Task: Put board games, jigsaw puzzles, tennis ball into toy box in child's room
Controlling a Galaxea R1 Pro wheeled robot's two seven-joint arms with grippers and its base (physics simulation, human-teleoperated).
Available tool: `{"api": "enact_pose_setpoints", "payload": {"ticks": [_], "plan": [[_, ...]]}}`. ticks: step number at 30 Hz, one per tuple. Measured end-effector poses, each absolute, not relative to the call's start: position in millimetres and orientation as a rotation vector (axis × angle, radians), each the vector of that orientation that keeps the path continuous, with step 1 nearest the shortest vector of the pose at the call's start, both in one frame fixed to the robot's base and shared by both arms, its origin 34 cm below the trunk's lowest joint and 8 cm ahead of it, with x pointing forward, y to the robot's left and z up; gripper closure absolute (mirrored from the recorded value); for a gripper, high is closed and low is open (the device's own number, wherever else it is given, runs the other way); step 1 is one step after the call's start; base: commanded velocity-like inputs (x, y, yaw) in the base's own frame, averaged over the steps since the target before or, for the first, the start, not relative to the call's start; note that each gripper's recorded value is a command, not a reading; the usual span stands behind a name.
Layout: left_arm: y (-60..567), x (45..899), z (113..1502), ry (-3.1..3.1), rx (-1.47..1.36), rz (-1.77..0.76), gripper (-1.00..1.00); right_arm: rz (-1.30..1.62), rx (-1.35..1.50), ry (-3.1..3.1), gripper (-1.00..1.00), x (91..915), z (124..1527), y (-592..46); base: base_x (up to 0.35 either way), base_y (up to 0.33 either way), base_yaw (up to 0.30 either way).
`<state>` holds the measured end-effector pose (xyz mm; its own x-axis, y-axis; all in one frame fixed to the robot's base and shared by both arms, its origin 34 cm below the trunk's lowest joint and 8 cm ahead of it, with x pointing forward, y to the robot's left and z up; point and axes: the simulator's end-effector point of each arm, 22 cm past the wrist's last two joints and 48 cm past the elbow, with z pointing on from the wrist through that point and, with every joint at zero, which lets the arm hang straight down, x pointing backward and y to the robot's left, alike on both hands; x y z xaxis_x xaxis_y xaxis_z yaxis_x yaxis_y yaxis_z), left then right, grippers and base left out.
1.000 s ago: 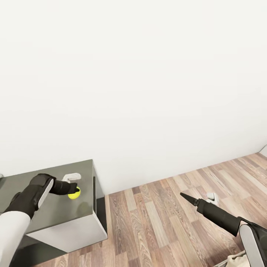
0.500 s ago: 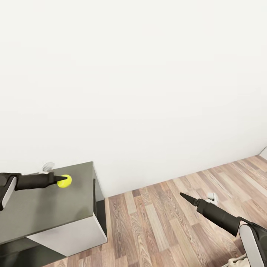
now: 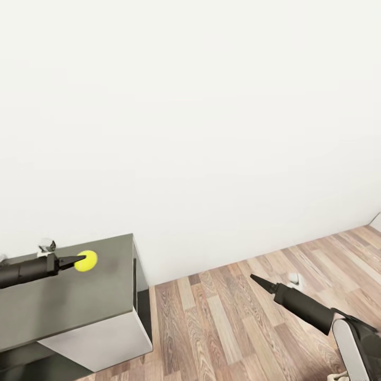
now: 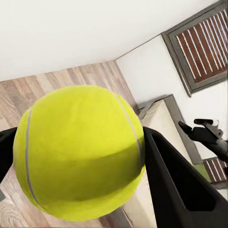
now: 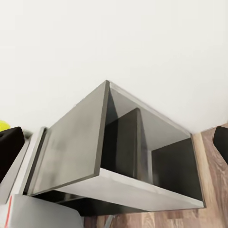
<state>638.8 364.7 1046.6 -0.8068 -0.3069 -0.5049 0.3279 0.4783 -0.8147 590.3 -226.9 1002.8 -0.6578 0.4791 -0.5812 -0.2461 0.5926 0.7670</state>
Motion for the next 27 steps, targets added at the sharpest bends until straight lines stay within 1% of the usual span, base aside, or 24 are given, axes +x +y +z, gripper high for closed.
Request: {"api": "enact_pose_setpoints", "payload": {"ticks": [10,19,27], "plan": [[381.2,635.8,1057.4,2.108,0.016,-1.304,1.00,1.124,0.145,1.973,-1.00,591.4,1013.2,-219.0,-0.001,0.000,0.000],[382.8,634.8,1065.7,2.097,0.024,-1.297,1.00,1.124,0.135,1.959,-1.00,591.2,1020.5,-218.2,-0.068,0.031,0.000],[383.0,633.9,1072.4,2.086,0.033,-1.293,1.00,1.123,0.127,1.947,-1.00,590.8,1026.8,-217.7,-0.012,0.006,0.000]]}}
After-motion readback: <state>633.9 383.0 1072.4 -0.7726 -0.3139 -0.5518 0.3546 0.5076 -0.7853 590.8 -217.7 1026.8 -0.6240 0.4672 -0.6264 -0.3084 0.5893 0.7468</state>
